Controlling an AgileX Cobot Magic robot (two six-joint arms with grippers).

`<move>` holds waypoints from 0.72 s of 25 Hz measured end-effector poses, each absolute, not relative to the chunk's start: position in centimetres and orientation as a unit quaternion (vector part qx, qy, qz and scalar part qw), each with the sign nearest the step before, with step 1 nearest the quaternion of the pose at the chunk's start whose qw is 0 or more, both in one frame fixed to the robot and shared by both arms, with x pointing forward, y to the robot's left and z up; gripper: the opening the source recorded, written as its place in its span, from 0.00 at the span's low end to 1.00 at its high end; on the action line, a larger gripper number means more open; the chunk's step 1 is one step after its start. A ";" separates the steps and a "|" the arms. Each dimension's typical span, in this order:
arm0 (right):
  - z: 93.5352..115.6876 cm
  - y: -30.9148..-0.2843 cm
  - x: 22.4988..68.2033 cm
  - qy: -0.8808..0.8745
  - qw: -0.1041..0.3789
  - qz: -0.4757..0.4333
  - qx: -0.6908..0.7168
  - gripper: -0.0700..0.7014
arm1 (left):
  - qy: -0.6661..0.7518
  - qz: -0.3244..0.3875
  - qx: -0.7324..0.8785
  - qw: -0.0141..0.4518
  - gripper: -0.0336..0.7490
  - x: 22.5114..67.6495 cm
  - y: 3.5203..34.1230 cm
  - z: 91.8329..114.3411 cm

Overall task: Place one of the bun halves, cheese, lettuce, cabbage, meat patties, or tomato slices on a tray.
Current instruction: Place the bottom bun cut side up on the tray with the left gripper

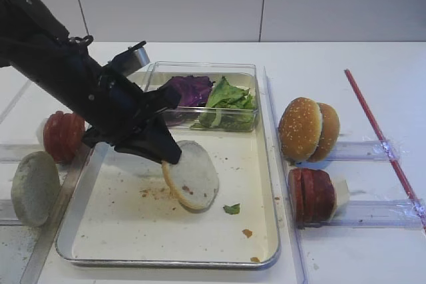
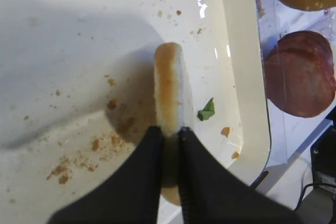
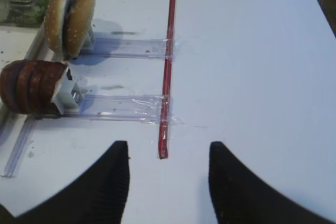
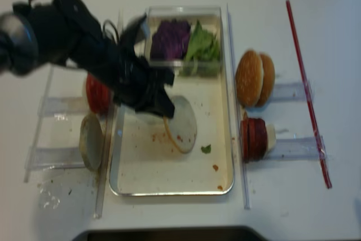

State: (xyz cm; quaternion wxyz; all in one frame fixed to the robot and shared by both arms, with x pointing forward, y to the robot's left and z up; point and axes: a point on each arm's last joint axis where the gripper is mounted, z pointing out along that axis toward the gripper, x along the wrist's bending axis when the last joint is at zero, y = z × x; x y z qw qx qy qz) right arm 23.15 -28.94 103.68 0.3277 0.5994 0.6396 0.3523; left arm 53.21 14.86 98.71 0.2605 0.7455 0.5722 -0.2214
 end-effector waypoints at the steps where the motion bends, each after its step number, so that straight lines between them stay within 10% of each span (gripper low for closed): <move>1: 103.7 -28.9 23.2 0.640 0.328 0.352 0.599 0.59 | 0.573 -0.221 0.745 0.260 0.11 53.2 14.9 98.6; 8: 103.7 -28.9 23.2 0.640 0.328 0.352 0.599 0.59 | 0.581 -0.225 0.737 0.261 0.13 53.6 15.4 98.5; 18: 103.7 -28.9 23.2 0.640 0.328 0.352 0.599 0.59 | 0.581 -0.226 0.741 0.250 0.42 53.5 15.8 98.4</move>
